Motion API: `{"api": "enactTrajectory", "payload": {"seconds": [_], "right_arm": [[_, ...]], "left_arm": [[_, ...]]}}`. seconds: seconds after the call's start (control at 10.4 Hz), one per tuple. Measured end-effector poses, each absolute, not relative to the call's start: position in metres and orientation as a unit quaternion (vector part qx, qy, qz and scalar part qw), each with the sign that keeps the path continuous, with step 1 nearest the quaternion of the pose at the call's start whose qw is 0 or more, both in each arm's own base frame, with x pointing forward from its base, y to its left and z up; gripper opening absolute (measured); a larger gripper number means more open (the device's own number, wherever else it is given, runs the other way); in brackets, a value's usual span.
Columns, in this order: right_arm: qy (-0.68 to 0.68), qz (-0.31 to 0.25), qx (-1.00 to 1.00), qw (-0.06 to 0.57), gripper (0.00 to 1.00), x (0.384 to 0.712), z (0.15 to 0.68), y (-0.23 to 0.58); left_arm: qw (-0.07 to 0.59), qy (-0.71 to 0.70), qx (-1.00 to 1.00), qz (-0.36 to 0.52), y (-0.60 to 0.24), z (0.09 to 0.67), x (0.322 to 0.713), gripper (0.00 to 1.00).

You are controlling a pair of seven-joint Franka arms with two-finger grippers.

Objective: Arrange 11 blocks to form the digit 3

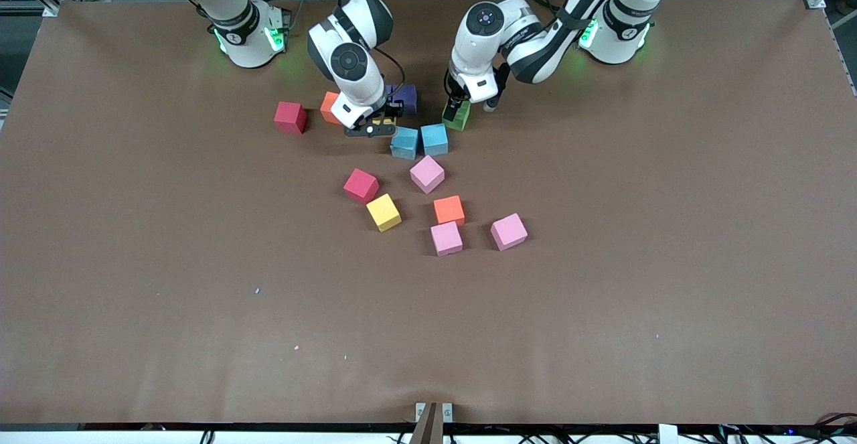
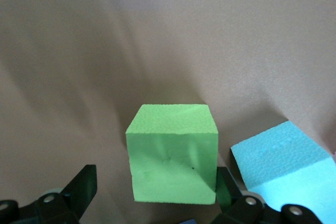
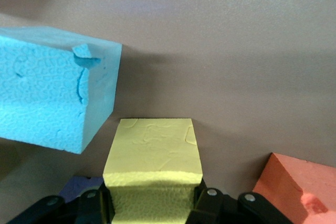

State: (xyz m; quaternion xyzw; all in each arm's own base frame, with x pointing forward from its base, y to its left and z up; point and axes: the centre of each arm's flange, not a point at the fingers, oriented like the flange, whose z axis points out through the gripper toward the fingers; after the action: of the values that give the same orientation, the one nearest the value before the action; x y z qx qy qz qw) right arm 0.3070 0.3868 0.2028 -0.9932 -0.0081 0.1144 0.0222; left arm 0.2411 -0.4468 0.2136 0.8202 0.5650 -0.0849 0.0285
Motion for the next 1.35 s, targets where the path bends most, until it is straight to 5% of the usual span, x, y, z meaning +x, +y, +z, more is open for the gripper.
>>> {"api": "enactTrajectory", "payload": {"seconds": [0.29, 0.48, 0.58, 1.06, 1.25, 1.35], "right_arm": [[-0.010, 0.114, -0.993, 0.021, 0.55, 0.308, 0.203, 0.386], [-0.008, 0.114, -0.993, 0.018, 0.55, 0.312, 0.204, 0.384], [-0.012, 0.116, -0.993, 0.013, 0.55, 0.313, 0.204, 0.383], [-0.006, 0.117, -0.993, 0.007, 0.55, 0.314, 0.203, 0.383], [-0.006, 0.117, -0.993, 0.007, 0.63, 0.315, 0.202, 0.384], [-0.005, 0.116, -0.993, 0.008, 0.75, 0.316, 0.203, 0.385]], "left_arm": [[0.032, 0.566, 0.819, -0.087, -0.447, 0.212, 0.241, 0.93], [0.033, 0.567, 0.819, -0.087, -0.448, 0.212, 0.242, 0.63], [0.034, 0.566, 0.819, -0.087, -0.448, 0.213, 0.242, 0.57], [0.041, 0.628, 0.772, -0.090, -0.453, 0.220, 0.248, 0.48], [0.047, 0.681, 0.724, -0.096, -0.461, 0.230, 0.254, 0.48], [0.049, 0.697, 0.709, -0.098, -0.464, 0.233, 0.254, 0.48]]}}
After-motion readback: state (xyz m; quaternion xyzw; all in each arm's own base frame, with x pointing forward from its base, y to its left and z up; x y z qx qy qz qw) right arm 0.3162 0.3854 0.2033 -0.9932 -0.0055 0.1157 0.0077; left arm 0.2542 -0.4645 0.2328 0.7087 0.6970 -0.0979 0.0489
